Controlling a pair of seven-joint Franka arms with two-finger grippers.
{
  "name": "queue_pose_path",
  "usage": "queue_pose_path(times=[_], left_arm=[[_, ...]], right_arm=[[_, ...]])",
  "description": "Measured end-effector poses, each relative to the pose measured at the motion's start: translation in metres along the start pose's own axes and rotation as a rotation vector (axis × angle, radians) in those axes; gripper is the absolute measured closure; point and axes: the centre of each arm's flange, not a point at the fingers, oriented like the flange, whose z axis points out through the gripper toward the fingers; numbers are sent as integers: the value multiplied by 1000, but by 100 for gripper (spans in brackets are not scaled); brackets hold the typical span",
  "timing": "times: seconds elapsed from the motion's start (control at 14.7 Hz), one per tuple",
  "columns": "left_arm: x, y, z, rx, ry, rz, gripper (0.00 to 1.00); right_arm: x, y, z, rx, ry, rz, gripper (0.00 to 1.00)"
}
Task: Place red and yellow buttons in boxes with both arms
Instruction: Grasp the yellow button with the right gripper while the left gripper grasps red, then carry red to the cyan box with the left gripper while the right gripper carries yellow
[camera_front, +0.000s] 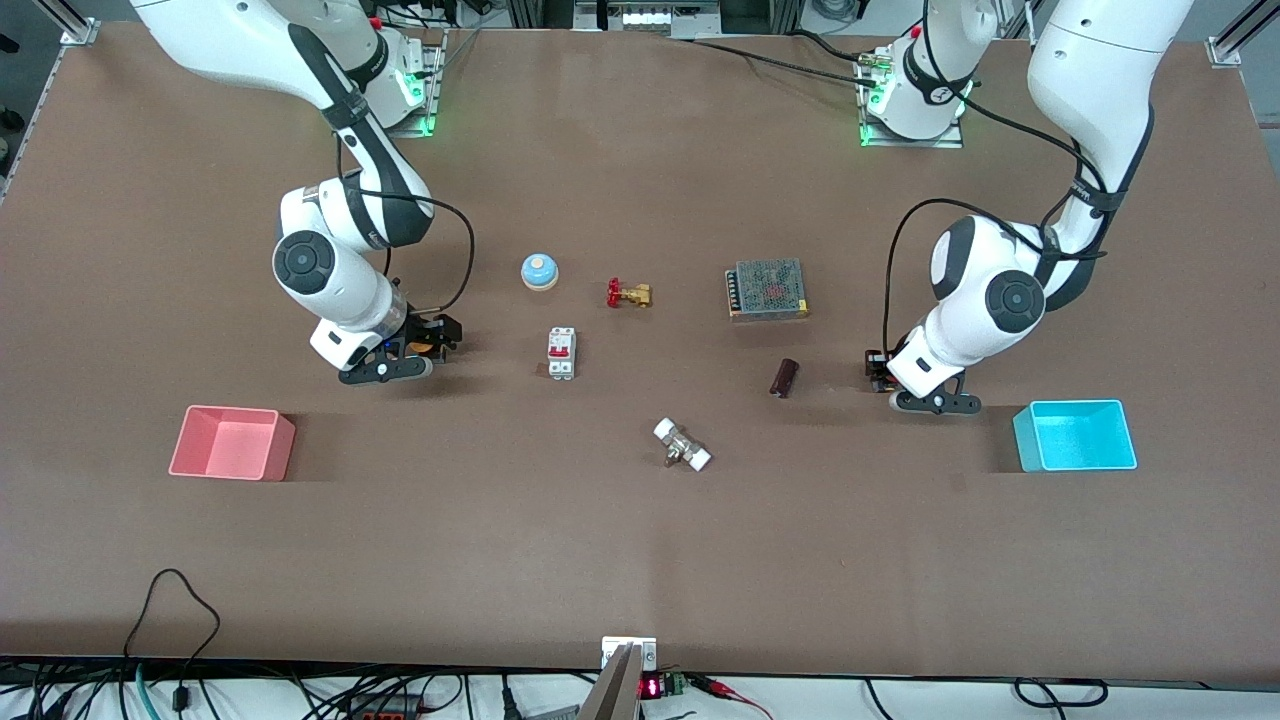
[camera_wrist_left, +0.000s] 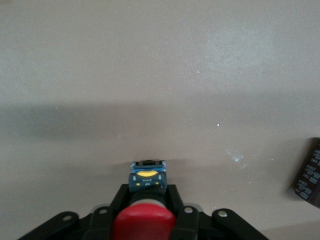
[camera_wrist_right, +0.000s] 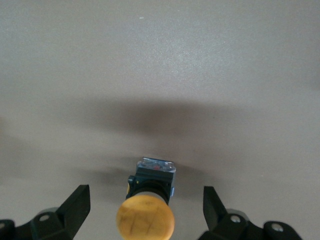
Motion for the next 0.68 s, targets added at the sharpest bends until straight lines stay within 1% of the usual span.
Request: queue_pose_path(times=[0.07, 0.14, 0.2, 0.27, 0.34, 0.48, 0.55, 0.68], left_arm=[[1, 0, -1, 0, 3, 0, 65], [3, -1, -4, -1, 10, -2, 65], [6, -2, -10, 0, 15, -4, 65], [9, -4, -18, 2, 10, -8, 65], [14, -6, -29, 7, -5, -12, 65], [26, -15, -62, 21, -48, -26, 65], [34, -23, -83, 41, -62, -26, 65], [48, -46, -122, 102, -68, -20, 65]], right_arm=[[0, 0, 0, 0, 0, 0, 4], [0, 0, 0, 0, 0, 0, 4], [0, 0, 0, 0, 0, -1, 10], [0, 0, 0, 0, 0, -1, 20], [0, 0, 0, 0, -1, -1, 29], [0, 0, 0, 0, -1, -1, 48], [0, 0, 0, 0, -1, -1, 62], [0, 1, 1, -1, -1, -1, 64]])
